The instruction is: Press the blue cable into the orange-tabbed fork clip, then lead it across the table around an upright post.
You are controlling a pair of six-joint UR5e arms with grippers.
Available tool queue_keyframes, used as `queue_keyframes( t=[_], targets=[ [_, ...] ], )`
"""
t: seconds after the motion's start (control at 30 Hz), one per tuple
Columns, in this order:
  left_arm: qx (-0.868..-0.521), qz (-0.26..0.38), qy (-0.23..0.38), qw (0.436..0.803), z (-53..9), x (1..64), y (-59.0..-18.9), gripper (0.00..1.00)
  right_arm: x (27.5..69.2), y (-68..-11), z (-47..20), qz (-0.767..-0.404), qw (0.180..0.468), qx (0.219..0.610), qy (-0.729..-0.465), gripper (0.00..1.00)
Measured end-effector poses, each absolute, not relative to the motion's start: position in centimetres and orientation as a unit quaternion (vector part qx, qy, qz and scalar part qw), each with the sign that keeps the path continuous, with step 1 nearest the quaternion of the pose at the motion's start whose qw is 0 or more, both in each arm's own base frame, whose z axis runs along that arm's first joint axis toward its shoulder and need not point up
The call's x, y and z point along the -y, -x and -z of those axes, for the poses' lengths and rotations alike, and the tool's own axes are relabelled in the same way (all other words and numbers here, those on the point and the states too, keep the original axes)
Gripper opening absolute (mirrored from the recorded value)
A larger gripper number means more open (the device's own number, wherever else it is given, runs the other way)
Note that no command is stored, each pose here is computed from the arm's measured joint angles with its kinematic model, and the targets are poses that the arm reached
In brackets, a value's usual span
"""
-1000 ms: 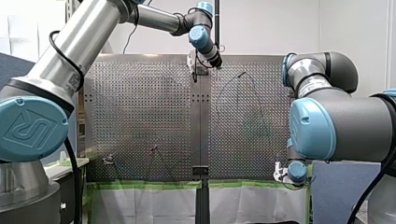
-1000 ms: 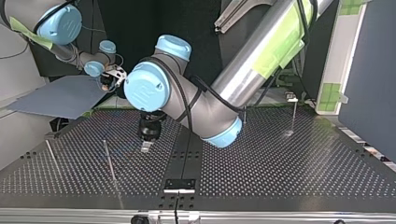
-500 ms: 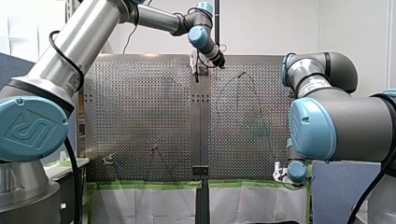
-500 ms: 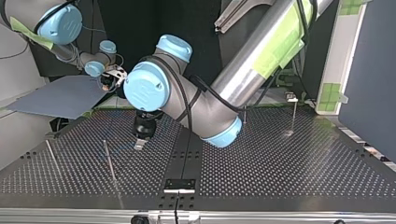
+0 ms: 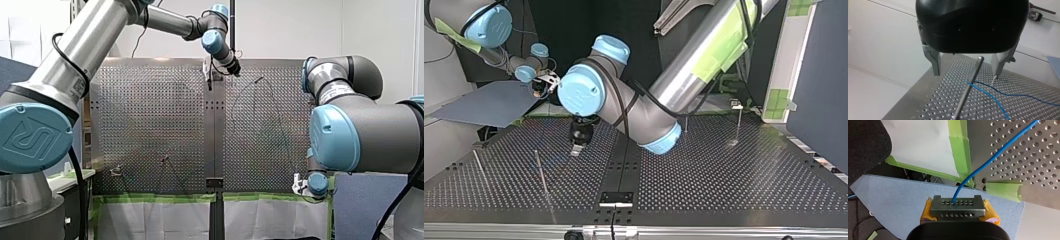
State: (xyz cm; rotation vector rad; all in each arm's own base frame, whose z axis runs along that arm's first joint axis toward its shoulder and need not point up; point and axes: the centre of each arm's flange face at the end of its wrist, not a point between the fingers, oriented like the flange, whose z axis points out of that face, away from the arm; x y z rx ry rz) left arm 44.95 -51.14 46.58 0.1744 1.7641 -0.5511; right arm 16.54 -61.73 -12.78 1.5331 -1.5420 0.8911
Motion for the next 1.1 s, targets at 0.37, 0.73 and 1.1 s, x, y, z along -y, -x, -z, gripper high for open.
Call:
queue_keyframes(
  t=[0.37,0.73,1.1],
  targets=[
    [-0.742,0.246,-0.067,0.621,-47.0,50.0,-43.5,1.0,61.8,-16.5,12.8,-0.35,0.386,0.605,-0.602,0.0],
    [-0.709,0.259,-0.036,0.655,-49.6,47.6,-41.5,1.0,61.7,-16.7,12.7,-0.35,0.386,0.603,-0.604,0.0],
    [-0.675,0.293,-0.007,0.677,-51.3,45.5,-39.3,1.0,61.6,-17.1,12.8,-0.35,0.385,0.601,-0.607,0.0]
  ],
)
